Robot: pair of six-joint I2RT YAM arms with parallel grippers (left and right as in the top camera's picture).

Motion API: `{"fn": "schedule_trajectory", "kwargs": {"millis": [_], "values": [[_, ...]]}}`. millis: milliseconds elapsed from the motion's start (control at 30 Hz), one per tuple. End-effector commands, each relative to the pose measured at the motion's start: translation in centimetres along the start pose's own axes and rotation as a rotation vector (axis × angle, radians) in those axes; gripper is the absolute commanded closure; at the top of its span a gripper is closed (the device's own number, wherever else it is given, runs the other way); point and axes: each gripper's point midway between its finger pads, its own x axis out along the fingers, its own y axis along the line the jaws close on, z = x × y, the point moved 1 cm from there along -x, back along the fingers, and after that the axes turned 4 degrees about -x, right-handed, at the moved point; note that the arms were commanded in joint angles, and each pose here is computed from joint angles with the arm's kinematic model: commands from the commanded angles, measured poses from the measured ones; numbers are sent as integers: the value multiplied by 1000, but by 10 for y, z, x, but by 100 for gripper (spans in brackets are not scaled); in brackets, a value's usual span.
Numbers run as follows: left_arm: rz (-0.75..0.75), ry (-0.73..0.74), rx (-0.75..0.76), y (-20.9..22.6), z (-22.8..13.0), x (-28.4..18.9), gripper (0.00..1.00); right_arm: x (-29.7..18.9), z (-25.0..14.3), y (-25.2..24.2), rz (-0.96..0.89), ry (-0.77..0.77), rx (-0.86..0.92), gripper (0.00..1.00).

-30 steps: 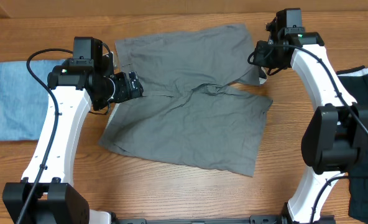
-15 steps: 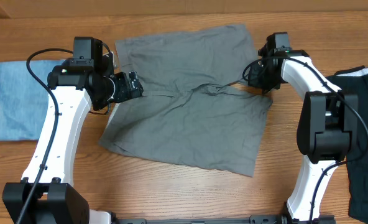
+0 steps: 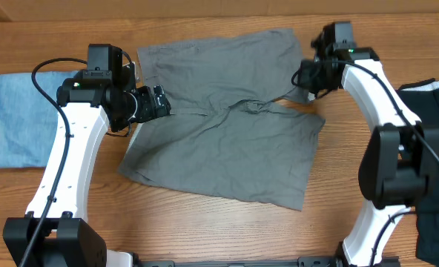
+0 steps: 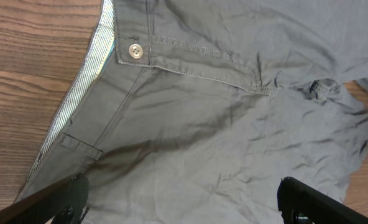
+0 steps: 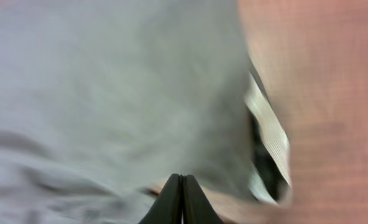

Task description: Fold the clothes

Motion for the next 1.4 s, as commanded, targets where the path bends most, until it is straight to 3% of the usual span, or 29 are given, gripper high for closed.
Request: {"fn": "schedule_trajectory", "kwargs": {"millis": [0,400,500,600,800,933,1200,1367], "values": [[4,3,1,1,-1,2,0,-8,15,21,45,-61,5,96],[4,3,1,1,-1,2,0,85,-57,-5,-20,185,25,96],[4,4,1,1,-1,2,0,87,-69,-7,-23,232,11,96],[4,4,1,1,-1,2,0,71,-56,0,-5,203,3,96],[4,3,1,1,-1,2,0,9,-17,50,186,72,-34,96],[4,3,1,1,-1,2,0,-6,-9,87,326,29,-78,96],[4,3,1,1,-1,2,0,30,-31,131,372,55,-162,96],[4,4,1,1,-1,2,0,69,-70,157,371,154,-212,96]]}}
